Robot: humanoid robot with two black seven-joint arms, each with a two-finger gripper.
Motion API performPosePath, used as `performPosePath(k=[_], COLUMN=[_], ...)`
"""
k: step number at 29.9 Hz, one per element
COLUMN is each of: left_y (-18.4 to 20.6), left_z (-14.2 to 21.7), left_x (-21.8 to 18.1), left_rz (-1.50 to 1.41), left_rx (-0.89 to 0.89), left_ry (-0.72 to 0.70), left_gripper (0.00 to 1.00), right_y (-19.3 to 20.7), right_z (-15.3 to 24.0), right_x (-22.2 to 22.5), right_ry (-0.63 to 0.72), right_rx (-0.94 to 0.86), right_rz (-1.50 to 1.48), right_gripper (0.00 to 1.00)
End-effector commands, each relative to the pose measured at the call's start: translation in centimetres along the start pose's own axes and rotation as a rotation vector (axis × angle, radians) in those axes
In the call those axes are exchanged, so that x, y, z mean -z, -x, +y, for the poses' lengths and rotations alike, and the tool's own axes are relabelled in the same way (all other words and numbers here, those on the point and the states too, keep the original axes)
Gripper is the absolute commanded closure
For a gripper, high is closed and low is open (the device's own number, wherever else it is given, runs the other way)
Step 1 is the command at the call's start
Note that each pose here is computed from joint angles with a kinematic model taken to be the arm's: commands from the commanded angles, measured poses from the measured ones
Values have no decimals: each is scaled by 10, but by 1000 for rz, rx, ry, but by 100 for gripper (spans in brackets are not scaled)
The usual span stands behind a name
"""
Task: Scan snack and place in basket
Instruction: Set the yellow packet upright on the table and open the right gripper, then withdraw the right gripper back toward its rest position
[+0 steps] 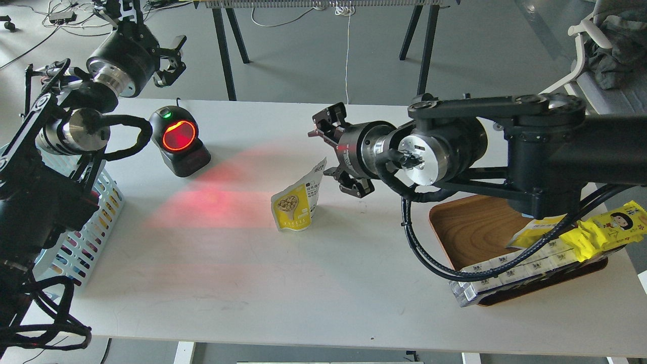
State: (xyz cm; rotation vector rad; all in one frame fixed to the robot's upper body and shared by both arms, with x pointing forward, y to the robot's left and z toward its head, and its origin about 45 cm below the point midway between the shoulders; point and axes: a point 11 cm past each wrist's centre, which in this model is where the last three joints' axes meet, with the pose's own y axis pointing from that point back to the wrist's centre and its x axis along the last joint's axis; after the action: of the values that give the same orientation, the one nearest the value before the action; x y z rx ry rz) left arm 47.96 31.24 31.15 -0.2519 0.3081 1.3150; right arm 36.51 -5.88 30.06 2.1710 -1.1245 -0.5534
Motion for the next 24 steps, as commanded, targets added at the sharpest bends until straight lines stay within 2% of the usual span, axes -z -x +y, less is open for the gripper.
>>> performPosePath(k=[1, 7, 10, 14, 20, 24], left_y=[-11, -32, -34, -26, 6, 39], left_z=[4, 16, 21, 32, 65, 90], left_x=[-13, -43, -55, -91, -133, -140], left_rz=[-33, -113, -199, -383, -671, -806], left_rx=[-16, -29, -4, 43, 155, 284], left_ry=[9, 31, 13, 14, 19, 2], left_gripper=[0, 0, 0, 0, 0, 0], right_y=[-15, -81, -126, -195, -273, -302], right_z=[17, 69, 100, 133, 146, 152], right_x=[15, 49, 60, 60, 37, 22], right_ry=[-47, -207, -301, -415, -526, -629], right_rx=[-25, -114, -199, -336, -304, -233], right_rz=[0, -130, -209, -343, -467, -510], right_gripper=[1, 1, 1, 1, 1, 1])
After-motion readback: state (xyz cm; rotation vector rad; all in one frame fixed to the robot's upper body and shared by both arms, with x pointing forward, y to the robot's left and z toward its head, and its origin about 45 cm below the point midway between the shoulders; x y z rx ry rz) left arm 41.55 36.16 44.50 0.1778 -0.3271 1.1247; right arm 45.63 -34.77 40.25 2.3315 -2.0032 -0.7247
